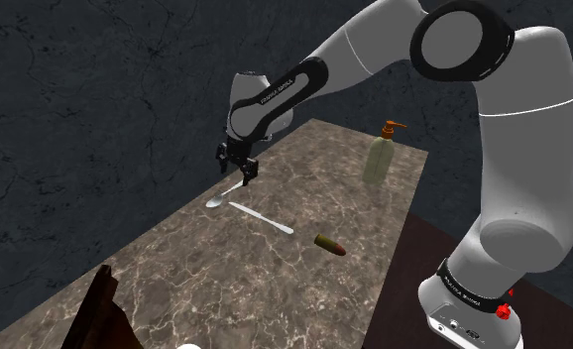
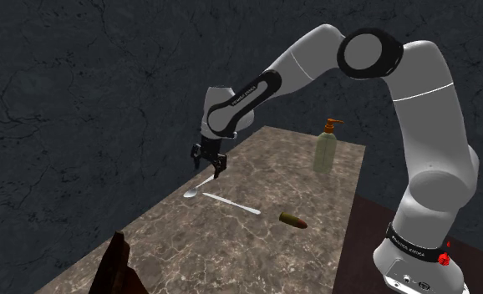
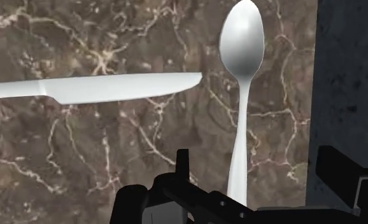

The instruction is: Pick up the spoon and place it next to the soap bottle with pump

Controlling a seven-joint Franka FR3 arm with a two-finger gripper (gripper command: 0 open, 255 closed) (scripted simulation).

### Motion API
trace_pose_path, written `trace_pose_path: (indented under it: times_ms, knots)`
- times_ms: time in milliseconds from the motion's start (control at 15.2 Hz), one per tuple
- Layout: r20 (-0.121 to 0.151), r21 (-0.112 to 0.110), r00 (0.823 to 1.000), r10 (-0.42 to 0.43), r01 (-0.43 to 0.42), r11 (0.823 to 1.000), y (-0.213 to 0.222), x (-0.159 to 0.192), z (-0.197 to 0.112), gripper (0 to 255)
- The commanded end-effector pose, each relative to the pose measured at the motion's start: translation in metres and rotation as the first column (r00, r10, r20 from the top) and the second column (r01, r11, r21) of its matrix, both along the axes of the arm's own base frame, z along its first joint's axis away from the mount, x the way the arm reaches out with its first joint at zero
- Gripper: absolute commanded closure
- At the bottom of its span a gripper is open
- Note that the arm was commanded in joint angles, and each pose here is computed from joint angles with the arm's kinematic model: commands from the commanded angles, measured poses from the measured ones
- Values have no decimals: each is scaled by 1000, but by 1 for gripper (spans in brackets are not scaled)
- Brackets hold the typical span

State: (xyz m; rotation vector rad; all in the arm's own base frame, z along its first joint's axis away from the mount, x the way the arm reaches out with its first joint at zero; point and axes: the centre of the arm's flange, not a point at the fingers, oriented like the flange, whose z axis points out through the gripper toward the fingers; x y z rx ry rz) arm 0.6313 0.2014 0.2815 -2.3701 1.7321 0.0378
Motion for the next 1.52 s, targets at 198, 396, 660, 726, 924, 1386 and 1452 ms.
trace_pose_path:
  times_ms: [198, 396, 660, 726, 924, 1386, 1452]
  knots:
    - [0, 1, 1000, -13, 13, 1000, 4, 6, -28, 0]
    - [0, 1, 1000, -13, 13, 1000, 7, 8, -41, 0]
    - [0, 1, 1000, -13, 13, 1000, 7, 8, -41, 0]
    - [0, 1, 1000, -13, 13, 1000, 7, 8, -41, 0]
    - [0, 1, 1000, -13, 13, 1000, 7, 8, -41, 255]
    - [0, 1, 1000, -13, 13, 1000, 8, 7, -42, 255]
    - [0, 1, 1000, -13, 13, 1000, 8, 7, -42, 255]
